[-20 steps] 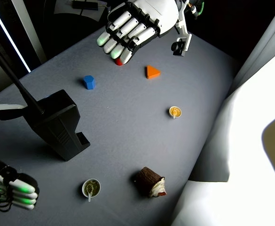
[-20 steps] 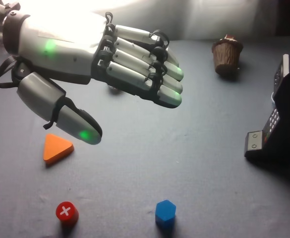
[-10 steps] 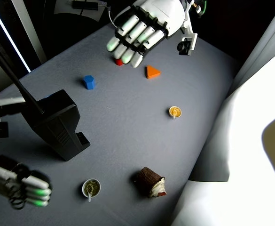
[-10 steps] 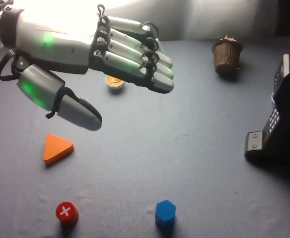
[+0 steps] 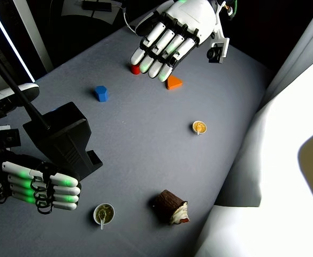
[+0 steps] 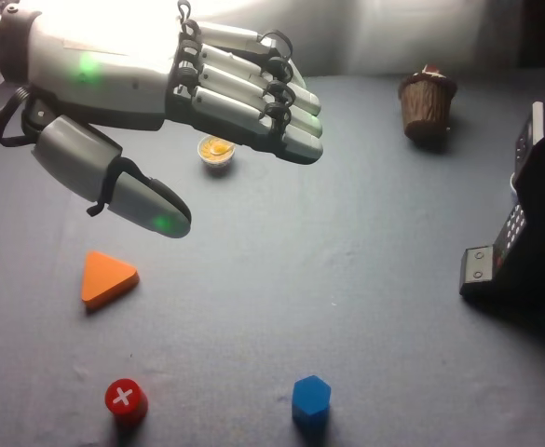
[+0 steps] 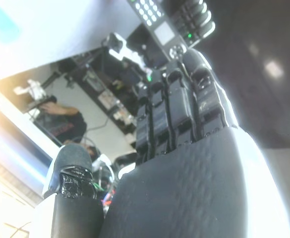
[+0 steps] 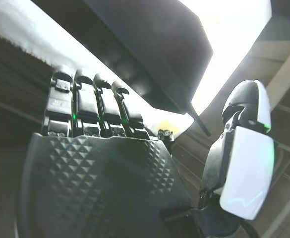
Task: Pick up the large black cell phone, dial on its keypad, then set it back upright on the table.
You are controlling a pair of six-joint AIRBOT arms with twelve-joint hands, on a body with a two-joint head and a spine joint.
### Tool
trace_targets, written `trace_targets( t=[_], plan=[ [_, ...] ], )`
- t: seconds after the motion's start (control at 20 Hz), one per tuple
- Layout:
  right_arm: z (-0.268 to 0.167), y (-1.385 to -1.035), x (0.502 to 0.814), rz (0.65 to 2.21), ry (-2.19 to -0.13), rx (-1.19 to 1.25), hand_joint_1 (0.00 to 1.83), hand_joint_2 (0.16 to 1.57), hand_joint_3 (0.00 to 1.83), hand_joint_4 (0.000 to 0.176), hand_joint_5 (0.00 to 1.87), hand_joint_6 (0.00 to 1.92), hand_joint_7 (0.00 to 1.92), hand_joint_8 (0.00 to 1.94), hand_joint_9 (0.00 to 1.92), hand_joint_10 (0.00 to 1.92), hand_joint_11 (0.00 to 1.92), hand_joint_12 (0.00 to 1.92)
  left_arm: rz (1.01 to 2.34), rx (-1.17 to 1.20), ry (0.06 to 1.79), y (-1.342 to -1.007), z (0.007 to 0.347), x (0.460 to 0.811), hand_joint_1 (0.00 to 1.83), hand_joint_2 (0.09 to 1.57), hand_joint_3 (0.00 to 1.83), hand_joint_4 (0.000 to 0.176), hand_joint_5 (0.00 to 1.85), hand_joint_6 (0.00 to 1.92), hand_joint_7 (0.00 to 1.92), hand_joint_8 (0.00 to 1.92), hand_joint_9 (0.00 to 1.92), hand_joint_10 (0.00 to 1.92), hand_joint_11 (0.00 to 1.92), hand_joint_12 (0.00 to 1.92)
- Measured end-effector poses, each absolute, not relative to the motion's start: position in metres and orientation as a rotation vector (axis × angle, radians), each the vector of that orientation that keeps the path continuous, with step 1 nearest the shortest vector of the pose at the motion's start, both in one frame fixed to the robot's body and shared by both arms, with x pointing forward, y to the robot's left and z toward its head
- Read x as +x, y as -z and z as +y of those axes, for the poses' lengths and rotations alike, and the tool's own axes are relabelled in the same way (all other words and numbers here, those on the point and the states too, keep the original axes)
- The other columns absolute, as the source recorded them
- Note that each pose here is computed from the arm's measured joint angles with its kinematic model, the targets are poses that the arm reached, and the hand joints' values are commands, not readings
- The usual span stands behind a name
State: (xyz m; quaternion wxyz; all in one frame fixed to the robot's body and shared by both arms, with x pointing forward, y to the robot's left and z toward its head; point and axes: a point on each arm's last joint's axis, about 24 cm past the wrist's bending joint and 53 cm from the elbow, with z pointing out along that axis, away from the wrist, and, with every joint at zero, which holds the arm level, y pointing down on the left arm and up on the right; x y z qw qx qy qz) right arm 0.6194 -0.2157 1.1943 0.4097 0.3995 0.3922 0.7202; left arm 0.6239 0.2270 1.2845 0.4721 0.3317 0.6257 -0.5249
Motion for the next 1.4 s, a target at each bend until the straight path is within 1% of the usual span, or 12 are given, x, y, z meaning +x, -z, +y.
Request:
trace_targets(
  t=[0.5, 0.6, 0.7, 0.8, 0.85, 0.9, 0.95, 1.0, 1.2, 1.25, 1.3, 1.4],
  plan=[
    [-0.214, -1.187, 0.631, 1.004, -1.802, 1.01, 0.49, 0.95, 0.03, 0.0, 0.0, 0.0, 0.0, 0.0, 0.0, 0.0, 0.0, 0.0, 1.535, 0.81, 1.294, -1.285, 0.227, 0.623, 0.03, 1.28, 0.0, 0.0, 0.23, 0.0, 0.22, 0.0, 0.22, 0.0, 0.0, 0.81],
    [-0.21, -1.191, 0.632, 0.994, -1.817, 1.004, 0.63, 1.07, 0.02, 0.0, 0.04, 0.0, 0.03, 0.0, 0.04, 0.0, 0.04, 0.03, 1.535, 0.808, 1.292, -1.285, 0.228, 0.623, 0.01, 1.28, 0.0, 0.0, 0.22, 0.0, 0.22, 0.0, 0.22, 0.0, 0.0, 0.8],
    [-0.207, -1.192, 0.633, 0.997, -1.825, 0.997, 0.84, 1.16, 0.0, 0.0, 0.24, 0.01, 0.26, 0.0, 0.3, 0.0, 0.0, 0.71, 1.536, 0.804, 1.288, -1.285, 0.229, 0.624, 0.0, 1.29, 0.0, 0.0, 0.22, 0.0, 0.22, 0.0, 0.22, 0.0, 0.0, 0.82],
    [-0.206, -1.192, 0.633, 0.984, -1.842, 1.009, 1.19, 1.15, 0.0, 0.0, 0.6, 0.02, 0.64, 0.02, 0.71, 0.06, 0.27, 1.03, 1.537, 0.804, 1.288, -1.285, 0.23, 0.624, 0.0, 1.29, 0.0, 0.0, 0.22, 0.0, 0.23, 0.0, 0.22, 0.0, 0.0, 0.82],
    [-0.203, -1.194, 0.632, 0.98, -1.854, 1.0, 1.43, 1.1, 0.0, 0.0, 0.84, 0.04, 0.84, 0.79, 0.95, 0.9, 0.64, 0.9, 1.539, 0.803, 1.291, -1.285, 0.23, 0.624, 0.02, 1.29, 0.0, 0.0, 0.23, 0.0, 0.23, 0.0, 0.22, 0.0, 0.0, 0.8],
    [-0.202, -1.195, 0.632, 0.971, -1.865, 0.992, 1.49, 1.1, 0.0, 0.0, 0.92, 0.58, 0.94, 0.94, 1.0, 1.0, 0.77, 1.44, 1.539, 0.8, 1.293, -1.285, 0.23, 0.624, 0.05, 1.28, 0.0, 0.0, 0.26, 0.01, 0.25, 0.01, 0.24, 0.01, 0.0, 0.84],
    [-0.201, -1.198, 0.632, 0.963, -1.867, 0.969, 1.5, 1.09, 0.0, 0.0, 1.0, 0.58, 0.99, 0.93, 1.04, 1.0, 0.8, 1.54, 1.541, 0.797, 1.296, -1.284, 0.23, 0.624, 0.07, 1.27, 0.0, 0.0, 0.28, 0.01, 0.27, 0.01, 0.26, 0.01, 0.0, 0.86],
    [-0.202, -1.198, 0.635, 0.953, -1.864, 0.978, 1.48, 1.07, 0.0, 0.0, 1.05, 0.59, 1.02, 0.87, 1.04, 0.98, 0.93, 1.46, 1.55, 0.803, 1.293, -1.282, 0.23, 0.624, 0.05, 1.27, 0.0, 0.0, 0.27, 0.0, 0.28, 0.01, 0.27, 0.01, 0.0, 0.88],
    [-0.205, -1.197, 0.637, 0.939, -1.859, 0.99, 1.49, 1.08, 0.0, 0.0, 1.04, 0.63, 0.98, 0.9, 1.0, 1.04, 0.91, 1.53, 1.548, 0.8, 1.293, -1.283, 0.23, 0.624, 0.06, 1.27, 0.0, 0.0, 0.27, 0.0, 0.27, 0.01, 0.25, 0.0, 0.0, 0.84],
    [-0.204, -1.197, 0.637, 0.943, -1.86, 0.985, 1.49, 1.08, 0.0, 0.0, 1.01, 0.68, 0.97, 0.91, 0.98, 1.06, 0.9, 1.54, 1.547, 0.799, 1.293, -1.283, 0.23, 0.624, 0.06, 1.27, 0.0, 0.0, 0.28, 0.0, 0.28, 0.01, 0.26, 0.01, 0.0, 0.85],
    [-0.204, -1.197, 0.637, 0.942, -1.858, 0.984, 1.48, 1.16, 0.0, 0.0, 0.8, 1.01, 0.81, 1.1, 0.84, 1.24, 0.76, 1.63, 1.549, 0.8, 1.293, -1.283, 0.23, 0.624, 0.08, 1.27, 0.0, 0.0, 0.28, 0.0, 0.28, 0.0, 0.27, 0.01, 0.0, 0.87],
    [-0.205, -1.199, 0.639, 0.937, -1.861, 0.976, 1.48, 1.16, 0.0, 0.0, 0.8, 1.02, 0.8, 1.13, 0.82, 1.26, 0.74, 1.65, 1.559, 0.8, 1.294, -1.28, 0.23, 0.624, 0.08, 1.26, 0.0, 0.0, 0.28, 0.0, 0.28, 0.0, 0.28, 0.01, 0.0, 0.87]
  ],
)
